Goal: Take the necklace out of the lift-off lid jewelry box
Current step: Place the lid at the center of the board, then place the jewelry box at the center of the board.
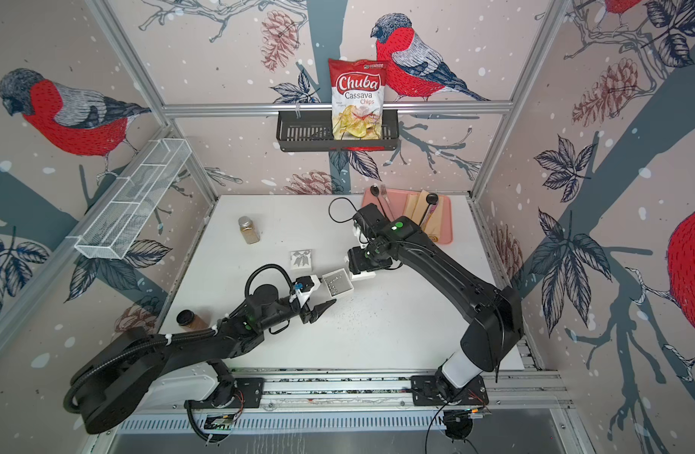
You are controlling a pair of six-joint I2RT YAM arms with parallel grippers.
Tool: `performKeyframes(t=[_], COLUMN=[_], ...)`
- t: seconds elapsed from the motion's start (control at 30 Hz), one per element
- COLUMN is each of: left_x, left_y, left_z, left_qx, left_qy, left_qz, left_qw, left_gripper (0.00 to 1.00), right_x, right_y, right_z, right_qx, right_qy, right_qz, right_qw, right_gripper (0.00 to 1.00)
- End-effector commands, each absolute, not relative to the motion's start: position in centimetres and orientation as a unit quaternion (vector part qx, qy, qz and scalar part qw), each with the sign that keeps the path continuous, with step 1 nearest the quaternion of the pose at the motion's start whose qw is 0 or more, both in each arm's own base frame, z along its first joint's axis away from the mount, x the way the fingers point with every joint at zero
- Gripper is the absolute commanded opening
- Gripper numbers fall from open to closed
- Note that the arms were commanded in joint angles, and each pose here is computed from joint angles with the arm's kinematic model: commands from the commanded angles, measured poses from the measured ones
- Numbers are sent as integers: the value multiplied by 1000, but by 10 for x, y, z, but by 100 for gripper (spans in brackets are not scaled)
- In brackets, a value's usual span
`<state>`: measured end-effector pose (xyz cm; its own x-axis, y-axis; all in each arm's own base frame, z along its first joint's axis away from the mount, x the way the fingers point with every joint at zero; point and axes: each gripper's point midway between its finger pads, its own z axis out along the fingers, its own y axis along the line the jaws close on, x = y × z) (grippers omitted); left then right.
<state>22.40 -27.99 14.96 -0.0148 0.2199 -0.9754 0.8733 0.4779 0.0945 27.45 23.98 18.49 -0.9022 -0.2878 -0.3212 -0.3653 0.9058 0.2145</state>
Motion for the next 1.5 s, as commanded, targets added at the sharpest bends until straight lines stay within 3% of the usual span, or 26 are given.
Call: performKeyframes(t=[0.0, 0.13, 0.3, 0.47, 0.63, 0.9, 1.1, 1.3, 1.47], left_x=[225, 223, 222, 222, 224, 223, 224, 225, 226], left_y=[-278, -276, -276, -275, -275, -279, -282, -283, -282], left_z=[154, 149, 144, 140, 141, 143, 149, 149, 147], left_qx=[414, 410, 409, 412, 415, 430, 433, 434, 432], left_qy=[646, 649, 654, 657, 655, 650, 646, 647, 649], left_qz=[-289, -294, -296, -290, -286, -285, -288, -287, -284], left_qw=[573, 569, 563, 561, 563, 558, 559, 557, 557], left_gripper=[61, 61, 61, 61, 61, 61, 61, 61, 61], right_x=[293, 300, 301, 302, 301, 273, 246, 239, 238], right_y=[196, 150, 137, 137, 140, 241, 274, 284, 289], right_z=[158, 97, 53, 50, 67, 173, 174, 179, 191], right_qx=[-114, -83, -55, -51, -55, -180, -213, -226, -226], right_qy=[980, 988, 992, 992, 990, 934, 926, 921, 918], right_qz=[68, -5, 10, 17, 29, 192, 237, 245, 248], right_qw=[150, 131, 116, 113, 126, 241, 204, 203, 213], right_gripper=[65, 65, 69, 82, 82, 55, 34, 32, 39])
